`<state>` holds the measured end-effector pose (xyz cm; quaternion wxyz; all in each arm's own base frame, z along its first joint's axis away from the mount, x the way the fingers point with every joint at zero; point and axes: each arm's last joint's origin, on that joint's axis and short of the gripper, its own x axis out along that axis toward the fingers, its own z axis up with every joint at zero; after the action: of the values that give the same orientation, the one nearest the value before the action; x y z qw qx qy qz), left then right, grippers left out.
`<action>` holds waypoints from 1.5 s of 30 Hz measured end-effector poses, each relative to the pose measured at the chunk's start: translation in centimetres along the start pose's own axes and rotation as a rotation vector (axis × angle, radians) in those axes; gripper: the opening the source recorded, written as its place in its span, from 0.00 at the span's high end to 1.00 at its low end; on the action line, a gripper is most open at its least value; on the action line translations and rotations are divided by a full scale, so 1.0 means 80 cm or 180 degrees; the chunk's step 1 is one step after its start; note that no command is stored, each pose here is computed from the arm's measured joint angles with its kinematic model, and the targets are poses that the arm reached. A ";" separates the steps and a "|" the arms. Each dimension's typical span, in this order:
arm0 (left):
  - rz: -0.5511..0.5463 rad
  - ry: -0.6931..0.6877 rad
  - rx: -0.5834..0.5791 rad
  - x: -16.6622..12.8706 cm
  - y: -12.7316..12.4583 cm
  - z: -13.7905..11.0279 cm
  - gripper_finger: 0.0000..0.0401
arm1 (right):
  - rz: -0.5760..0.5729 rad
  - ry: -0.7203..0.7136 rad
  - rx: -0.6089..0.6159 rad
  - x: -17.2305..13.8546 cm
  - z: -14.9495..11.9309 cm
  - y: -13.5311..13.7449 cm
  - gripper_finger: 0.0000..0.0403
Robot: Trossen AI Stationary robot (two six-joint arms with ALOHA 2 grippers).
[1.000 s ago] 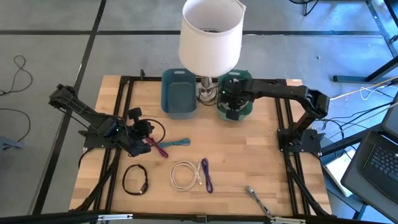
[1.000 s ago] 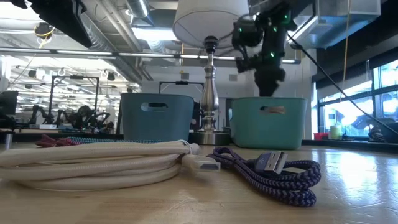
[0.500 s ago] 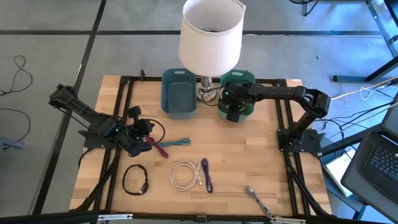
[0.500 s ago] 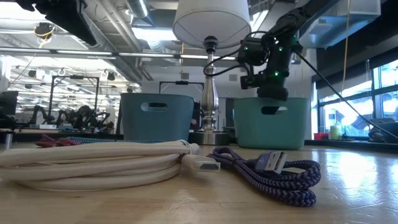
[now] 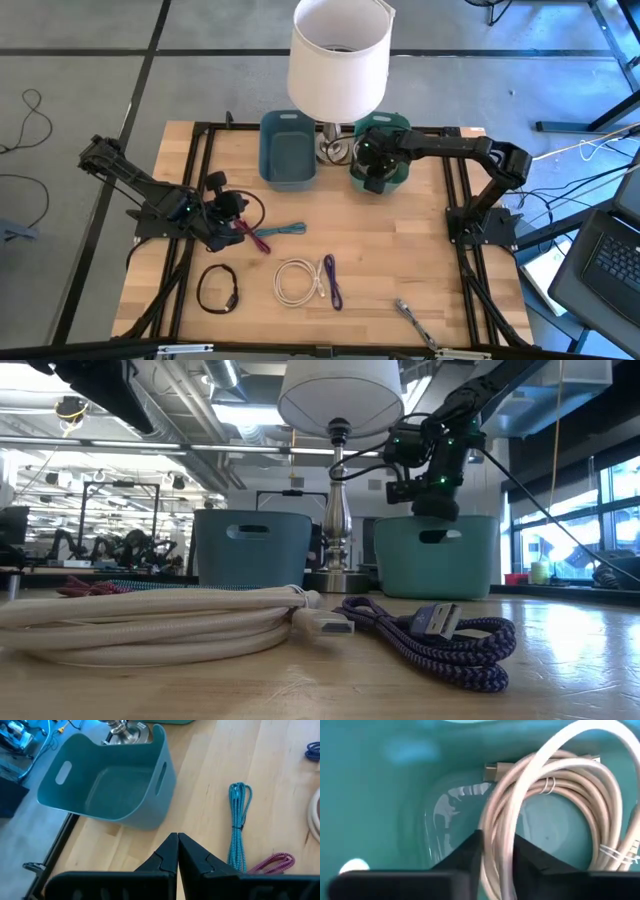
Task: Pick & Place USB Port
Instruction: Put the top white hdmi cable into the green bin, then put the black hdmi cable into the green bin
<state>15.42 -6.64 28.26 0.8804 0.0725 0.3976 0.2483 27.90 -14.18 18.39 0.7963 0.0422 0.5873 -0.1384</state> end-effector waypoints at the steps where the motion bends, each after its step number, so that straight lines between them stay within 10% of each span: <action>1: 0.0000 -0.0001 -0.0036 0.000 0.000 0.000 0.99 | -0.0003 0.0000 0.0010 0.000 0.000 0.000 0.72; 14: -0.0080 0.0062 -0.0082 0.000 -0.001 -0.001 0.99 | -0.0372 -0.0051 0.0099 -0.003 0.005 0.000 0.57; 27: -0.0126 0.0099 -0.0081 0.000 -0.002 -0.001 0.99 | -0.0727 -0.0462 0.0092 -0.065 0.000 -0.002 0.67; 45: -0.0139 0.0111 -0.0136 0.000 -0.002 -0.001 0.99 | -0.0666 -0.0351 0.0068 -0.048 -0.020 0.022 0.79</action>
<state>15.40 -6.77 28.14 0.8798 0.0405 0.4090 0.2388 25.87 -11.48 21.40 0.8081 -0.0185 0.5423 -0.2291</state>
